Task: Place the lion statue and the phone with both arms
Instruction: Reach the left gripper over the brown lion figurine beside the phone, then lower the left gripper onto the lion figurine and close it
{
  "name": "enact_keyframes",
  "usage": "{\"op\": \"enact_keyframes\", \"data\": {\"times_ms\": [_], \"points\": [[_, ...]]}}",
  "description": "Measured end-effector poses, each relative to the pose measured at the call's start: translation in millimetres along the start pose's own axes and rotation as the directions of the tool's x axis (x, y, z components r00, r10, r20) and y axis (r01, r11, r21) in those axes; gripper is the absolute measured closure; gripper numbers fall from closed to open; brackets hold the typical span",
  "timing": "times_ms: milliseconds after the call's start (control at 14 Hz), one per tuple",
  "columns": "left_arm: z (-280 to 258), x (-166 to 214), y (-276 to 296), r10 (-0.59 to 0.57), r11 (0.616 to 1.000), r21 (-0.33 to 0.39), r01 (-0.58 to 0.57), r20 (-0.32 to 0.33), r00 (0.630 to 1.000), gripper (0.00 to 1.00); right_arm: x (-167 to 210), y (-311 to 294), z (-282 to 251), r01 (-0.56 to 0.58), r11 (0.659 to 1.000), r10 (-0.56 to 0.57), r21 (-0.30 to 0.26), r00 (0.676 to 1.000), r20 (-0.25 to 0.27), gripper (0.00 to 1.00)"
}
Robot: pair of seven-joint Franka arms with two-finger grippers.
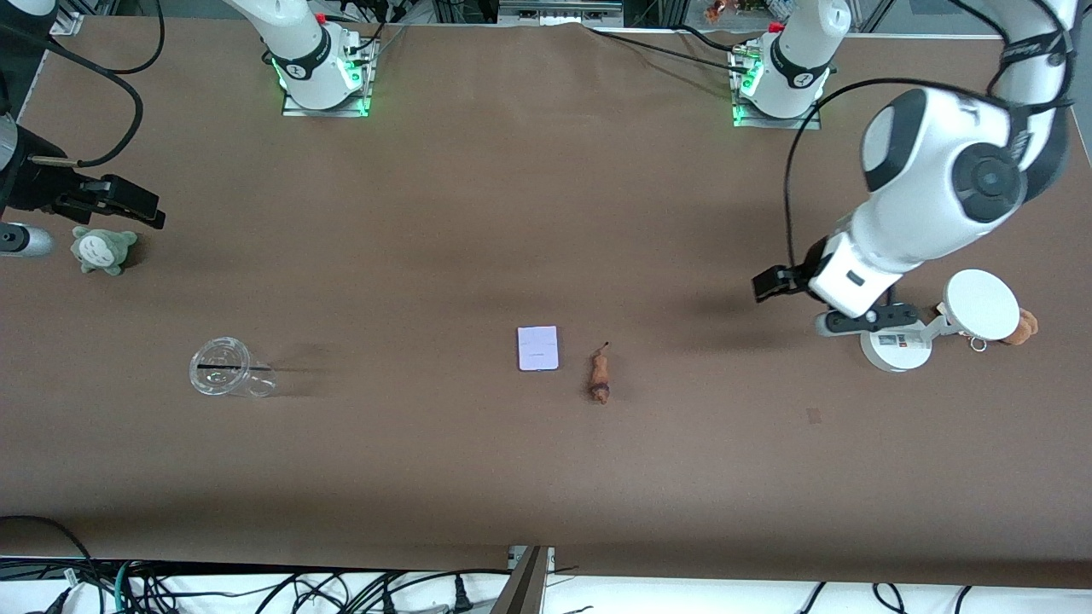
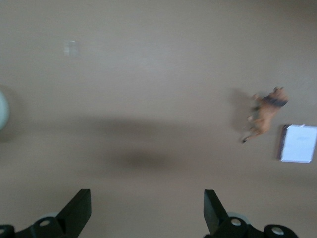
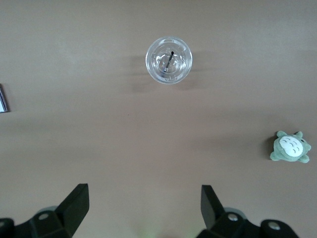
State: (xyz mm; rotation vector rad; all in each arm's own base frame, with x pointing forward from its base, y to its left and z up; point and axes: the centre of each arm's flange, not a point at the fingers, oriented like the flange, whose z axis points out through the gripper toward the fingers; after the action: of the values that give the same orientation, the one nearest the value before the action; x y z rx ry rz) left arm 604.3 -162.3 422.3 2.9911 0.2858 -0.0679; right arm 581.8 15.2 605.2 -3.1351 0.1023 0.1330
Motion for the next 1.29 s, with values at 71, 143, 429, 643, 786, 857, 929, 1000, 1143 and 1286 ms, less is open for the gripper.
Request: {"op": "enact_keyframes", "data": {"times_ms": [71, 143, 429, 643, 786, 857, 929, 1000, 1143, 1286], "points": [[16.2, -0.8, 19.0, -0.025, 0.999, -0.021, 0.024, -0.012, 1.0, 0.0, 0.1, 0.4, -0.1, -0.001, 1.0, 0.001, 0.0, 1.0, 0.0, 0.0], [34.7, -3.8, 39.3, -0.045, 0.998, -0.033, 0.044, -0.02, 0.999, 0.0, 0.2, 1.0, -0.2, -0.002, 1.0, 0.002, 0.0, 1.0, -0.001, 0.0], [90.8, -32.0, 128.3, -0.095, 0.995, -0.027, 0.093, -0.056, 0.994, 0.0, 0.9, 2.5, -0.8, -0.004, 1.0, 0.004, 0.001, 1.0, -0.007, 0.0], [126.0, -25.5, 167.1, -0.13, 0.991, -0.03, 0.129, -0.043, 0.991, 0.0, 1.3, 4.5, -1.1, -0.008, 1.0, 0.008, 0.001, 1.0, -0.009, 0.0], [157.0, -23.5, 176.6, -0.153, 0.988, 0.02, 0.154, -0.065, 0.986, 0.0, 1.4, 5.4, -1.2, -0.01, 1.0, 0.01, 0.001, 1.0, -0.01, 0.0], [166.9, -24.7, 186.1, -0.165, 0.985, 0.029, 0.168, -0.078, 0.983, 0.0, 1.4, 5.5, -1.3, -0.01, 1.0, 0.01, 0.001, 1.0, -0.01, 0.0], [173.2, -26.0, 198.4, -0.177, 0.983, 0.024, 0.18, -0.086, 0.98, 0.0, 1.4, 5.5, -1.3, -0.01, 1.0, 0.01, 0.001, 1.0, -0.01, 0.0], [178.2, -26.3, 209.0, -0.191, 0.981, 0.015, 0.193, -0.087, 0.978, 0.0, 1.5, 5.6, -1.3, -0.01, 1.0, 0.01, 0.001, 1.0, -0.01, 0.0], [189.9, -26.0, 224.0, -0.209, 0.978, 0.005, 0.211, -0.092, 0.973, 0.0, 1.5, 5.7, -1.3, -0.01, 1.0, 0.01, 0.001, 1.0, -0.01, 0.0], [202.0, -24.4, 231.6, -0.196, 0.98, 0.013, 0.199, -0.123, 0.973, 0.0, 1.5, 5.7, -1.3, -0.01, 1.0, 0.01, 0.001, 1.0, -0.01, 0.0]]}}
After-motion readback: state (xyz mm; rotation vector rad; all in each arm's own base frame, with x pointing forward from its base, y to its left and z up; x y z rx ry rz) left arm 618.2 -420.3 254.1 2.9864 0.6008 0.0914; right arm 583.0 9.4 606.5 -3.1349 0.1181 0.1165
